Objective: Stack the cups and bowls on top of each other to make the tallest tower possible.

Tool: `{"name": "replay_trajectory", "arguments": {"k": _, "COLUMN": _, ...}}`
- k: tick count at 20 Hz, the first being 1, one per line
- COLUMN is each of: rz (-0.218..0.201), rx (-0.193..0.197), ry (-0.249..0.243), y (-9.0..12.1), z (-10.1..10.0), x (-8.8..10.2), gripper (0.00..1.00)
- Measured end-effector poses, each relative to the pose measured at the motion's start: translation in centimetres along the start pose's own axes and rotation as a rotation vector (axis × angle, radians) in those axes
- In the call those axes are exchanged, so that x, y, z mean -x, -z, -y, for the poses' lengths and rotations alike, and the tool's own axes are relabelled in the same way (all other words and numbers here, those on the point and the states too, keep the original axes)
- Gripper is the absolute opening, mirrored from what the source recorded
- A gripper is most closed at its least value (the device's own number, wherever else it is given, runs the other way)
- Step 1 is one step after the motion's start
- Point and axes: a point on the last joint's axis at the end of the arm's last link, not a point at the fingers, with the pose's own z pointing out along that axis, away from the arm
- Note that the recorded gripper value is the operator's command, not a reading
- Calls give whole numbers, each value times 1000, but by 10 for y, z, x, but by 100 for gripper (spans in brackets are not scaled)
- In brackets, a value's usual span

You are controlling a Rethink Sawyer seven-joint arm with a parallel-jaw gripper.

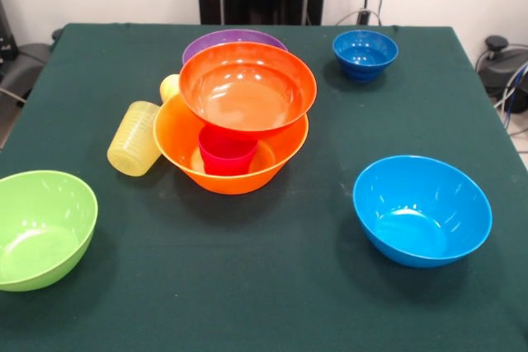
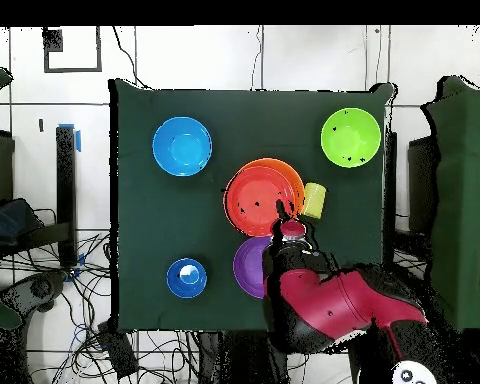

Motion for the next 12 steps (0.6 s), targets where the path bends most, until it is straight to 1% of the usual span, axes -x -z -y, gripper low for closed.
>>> {"name": "replay_trajectory", "arguments": {"k": 3, "rz": 20, "rx": -8, "ry": -17, "y": -7, "z": -7, "x": 4, "gripper": 100}}
{"name": "replay_trajectory", "arguments": {"k": 5, "rz": 40, "rx": -16, "ry": -34, "y": -14, "z": -16, "x": 6, "gripper": 100}}
{"name": "replay_trajectory", "arguments": {"k": 7, "rz": 49, "rx": -18, "ry": -44, "y": -17, "z": -21, "x": 6, "gripper": 100}}
{"name": "replay_trajectory", "arguments": {"k": 9, "rz": 54, "rx": -19, "ry": -61, "y": -19, "z": -27, "x": 0, "gripper": 100}}
{"name": "replay_trajectory", "arguments": {"k": 11, "rz": 50, "rx": -23, "ry": -80, "y": -16, "z": -25, "x": -11, "gripper": 100}}
{"name": "replay_trajectory", "arguments": {"k": 12, "rz": 44, "rx": -28, "ry": -98, "y": -13, "z": -21, "x": -20, "gripper": 100}}
